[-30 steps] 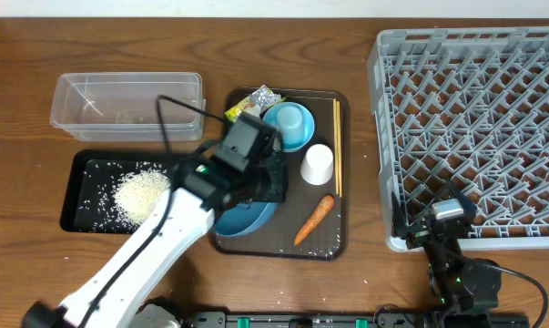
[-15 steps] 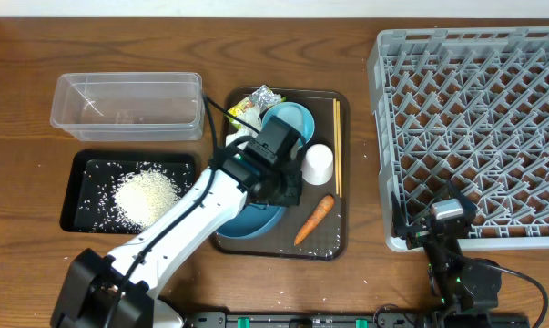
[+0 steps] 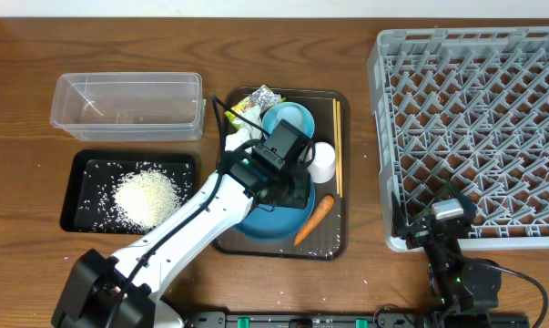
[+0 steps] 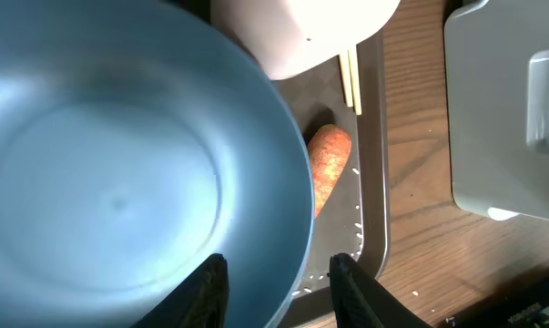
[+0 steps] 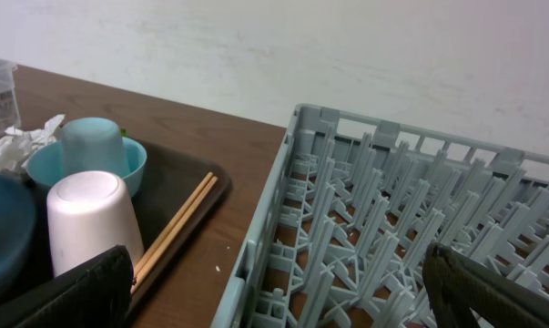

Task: Sort waste into correct bins and load items into the dishwasher rack
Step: 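Carry the emptied blue plate back and lower it onto the middle tray, then release the plate and retract the left gripper to the left side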

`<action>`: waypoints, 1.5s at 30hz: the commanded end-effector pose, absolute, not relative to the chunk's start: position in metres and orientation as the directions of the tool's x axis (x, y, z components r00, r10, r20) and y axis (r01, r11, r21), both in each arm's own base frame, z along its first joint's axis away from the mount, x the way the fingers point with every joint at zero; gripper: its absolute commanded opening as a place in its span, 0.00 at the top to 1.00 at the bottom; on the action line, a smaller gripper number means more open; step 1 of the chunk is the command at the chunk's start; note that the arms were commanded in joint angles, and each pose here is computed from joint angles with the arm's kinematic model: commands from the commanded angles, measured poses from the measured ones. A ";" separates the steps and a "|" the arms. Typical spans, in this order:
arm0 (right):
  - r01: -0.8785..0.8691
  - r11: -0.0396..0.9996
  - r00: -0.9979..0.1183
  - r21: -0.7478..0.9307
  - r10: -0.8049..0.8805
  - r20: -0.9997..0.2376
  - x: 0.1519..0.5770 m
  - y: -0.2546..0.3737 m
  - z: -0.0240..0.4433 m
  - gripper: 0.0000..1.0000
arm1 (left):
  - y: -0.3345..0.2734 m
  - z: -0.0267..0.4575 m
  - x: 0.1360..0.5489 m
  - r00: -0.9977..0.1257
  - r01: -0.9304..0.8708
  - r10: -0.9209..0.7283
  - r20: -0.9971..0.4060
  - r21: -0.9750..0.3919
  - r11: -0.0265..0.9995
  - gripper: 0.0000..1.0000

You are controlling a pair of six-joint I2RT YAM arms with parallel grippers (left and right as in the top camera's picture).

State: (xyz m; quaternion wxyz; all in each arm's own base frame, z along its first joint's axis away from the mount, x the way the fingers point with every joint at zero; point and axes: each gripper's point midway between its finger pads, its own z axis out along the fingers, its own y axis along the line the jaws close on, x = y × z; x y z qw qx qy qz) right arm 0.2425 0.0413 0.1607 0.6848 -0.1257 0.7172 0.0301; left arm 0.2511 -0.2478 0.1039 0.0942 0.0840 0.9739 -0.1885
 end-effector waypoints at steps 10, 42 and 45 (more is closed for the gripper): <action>-0.209 0.968 -0.030 -0.137 -0.146 -0.989 0.243 0.038 0.160 0.01 | -0.242 0.139 0.265 -0.933 0.227 0.106 -0.343 -0.333 0.915 0.39; -0.209 0.968 -0.030 -0.137 -0.146 -0.989 0.243 0.038 0.160 0.01 | -0.144 0.231 0.328 -0.898 -0.048 -0.208 -0.387 -0.385 0.922 0.12; -0.209 0.968 -0.030 -0.137 -0.146 -0.989 0.243 0.038 0.160 0.01 | -0.153 0.223 0.309 -0.951 -0.003 -0.130 -0.280 -0.412 0.911 0.12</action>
